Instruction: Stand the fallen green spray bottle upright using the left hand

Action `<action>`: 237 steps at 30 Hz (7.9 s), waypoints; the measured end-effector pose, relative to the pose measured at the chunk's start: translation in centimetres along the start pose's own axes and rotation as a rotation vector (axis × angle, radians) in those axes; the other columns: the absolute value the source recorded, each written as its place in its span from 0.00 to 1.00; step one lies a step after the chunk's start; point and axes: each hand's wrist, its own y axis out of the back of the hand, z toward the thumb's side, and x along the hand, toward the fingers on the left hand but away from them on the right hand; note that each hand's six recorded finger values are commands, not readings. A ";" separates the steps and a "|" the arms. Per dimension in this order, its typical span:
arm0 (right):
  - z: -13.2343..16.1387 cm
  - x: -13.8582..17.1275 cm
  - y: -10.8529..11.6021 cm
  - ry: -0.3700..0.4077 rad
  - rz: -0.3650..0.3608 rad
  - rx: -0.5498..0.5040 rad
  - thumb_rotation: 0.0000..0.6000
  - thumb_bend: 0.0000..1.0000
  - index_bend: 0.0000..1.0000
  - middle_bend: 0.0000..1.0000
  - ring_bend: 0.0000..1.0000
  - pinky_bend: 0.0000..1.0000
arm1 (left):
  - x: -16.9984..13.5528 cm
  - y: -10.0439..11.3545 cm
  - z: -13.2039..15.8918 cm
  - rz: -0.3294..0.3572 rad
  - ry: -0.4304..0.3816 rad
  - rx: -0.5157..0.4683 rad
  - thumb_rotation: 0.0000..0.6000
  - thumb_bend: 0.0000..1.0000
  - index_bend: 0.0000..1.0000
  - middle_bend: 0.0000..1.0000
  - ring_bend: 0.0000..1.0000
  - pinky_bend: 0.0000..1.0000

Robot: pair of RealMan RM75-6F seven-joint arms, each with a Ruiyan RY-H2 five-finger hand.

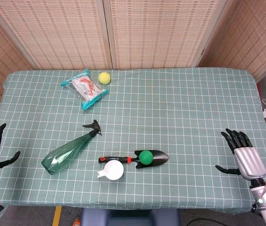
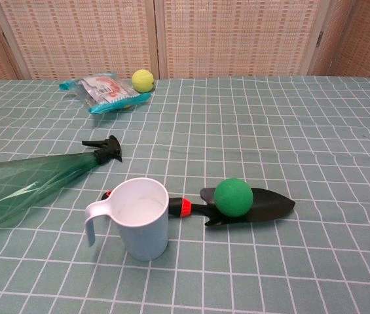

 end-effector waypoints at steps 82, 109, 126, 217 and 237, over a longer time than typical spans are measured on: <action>-0.7 -0.3 -0.3 -0.015 0.093 -0.109 1.00 0.00 0.00 0.00 0.00 0.00 | 12.0 -7.5 32.3 -0.758 0.443 0.344 1.00 0.19 0.10 0.22 0.17 0.13; -0.8 -0.2 0.0 -0.014 0.077 -0.121 1.00 0.00 0.00 0.00 0.00 0.00 | 12.0 -11.9 29.8 -0.741 0.539 0.318 1.00 0.20 0.10 0.23 0.18 0.10; -0.8 -0.1 0.0 -0.012 0.080 -0.127 1.00 0.00 0.00 0.00 0.00 0.00 | 10.7 -13.2 28.0 -0.766 0.556 0.392 1.00 0.20 0.14 0.25 0.20 0.10; -2.0 -1.1 -1.1 -0.184 0.068 -0.001 1.00 0.00 0.00 0.00 0.00 0.00 | 14.6 -4.1 13.2 0.243 0.166 -0.810 1.00 0.32 0.51 0.69 0.47 0.28; -2.2 -1.2 -1.0 -0.201 0.014 0.014 1.00 0.00 0.00 0.00 0.00 0.00 | 16.1 -7.8 11.7 0.260 0.113 -0.838 1.00 0.28 0.48 0.66 0.44 0.27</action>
